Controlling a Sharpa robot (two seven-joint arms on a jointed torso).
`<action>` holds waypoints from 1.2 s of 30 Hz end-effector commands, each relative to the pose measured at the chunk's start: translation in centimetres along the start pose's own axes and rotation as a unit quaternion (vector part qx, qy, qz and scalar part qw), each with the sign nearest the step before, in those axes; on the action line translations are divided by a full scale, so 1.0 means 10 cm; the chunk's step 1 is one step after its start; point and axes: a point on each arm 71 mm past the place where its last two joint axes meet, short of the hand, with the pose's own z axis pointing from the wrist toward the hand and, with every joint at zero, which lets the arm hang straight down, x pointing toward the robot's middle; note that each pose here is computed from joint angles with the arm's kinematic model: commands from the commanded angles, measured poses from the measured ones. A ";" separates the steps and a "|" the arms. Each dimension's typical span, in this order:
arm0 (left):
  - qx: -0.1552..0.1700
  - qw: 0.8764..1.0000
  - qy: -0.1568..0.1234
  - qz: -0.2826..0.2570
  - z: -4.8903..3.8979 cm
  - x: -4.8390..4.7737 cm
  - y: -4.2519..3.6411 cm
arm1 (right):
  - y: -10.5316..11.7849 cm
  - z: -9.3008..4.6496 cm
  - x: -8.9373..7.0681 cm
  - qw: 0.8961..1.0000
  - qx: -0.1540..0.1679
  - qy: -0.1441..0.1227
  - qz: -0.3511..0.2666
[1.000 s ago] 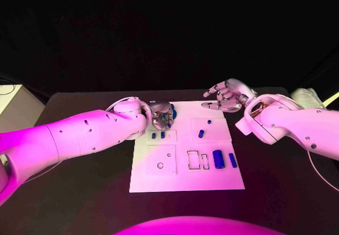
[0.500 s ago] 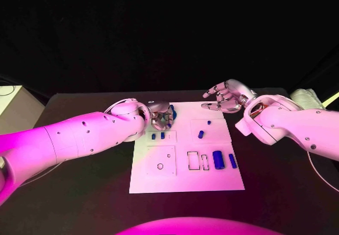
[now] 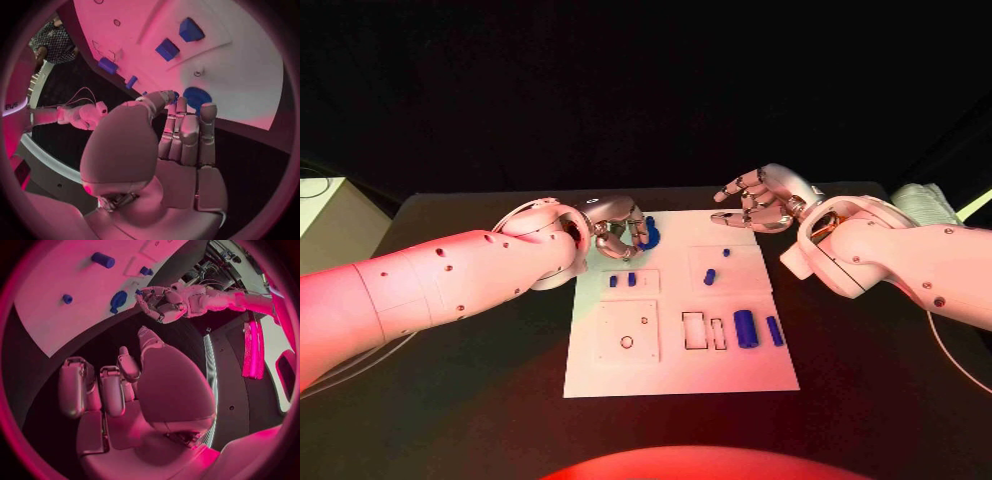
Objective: Assemble the parts on the task board
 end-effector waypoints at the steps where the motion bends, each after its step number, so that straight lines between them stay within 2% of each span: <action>1: 0.007 1.000 0.009 -0.019 -0.038 -0.007 0.003 | 0.01 0.00 0.00 1.000 -0.007 0.003 -0.005; 8: -0.011 1.000 0.016 -0.012 -0.116 -0.026 0.142 | 0.00 0.00 0.00 1.000 -0.006 0.002 -0.006; 12: -0.017 1.000 0.017 -0.002 -0.128 -0.015 0.190 | 0.00 0.00 0.00 1.000 -0.007 0.003 -0.006; 23: -0.023 0.999 0.026 0.017 -0.103 0.036 0.226 | 0.02 0.01 0.01 1.000 -0.009 0.003 -0.006; 36: -0.025 0.999 0.044 0.020 -0.100 0.082 0.224 | 0.02 0.01 0.02 1.000 -0.009 0.003 -0.006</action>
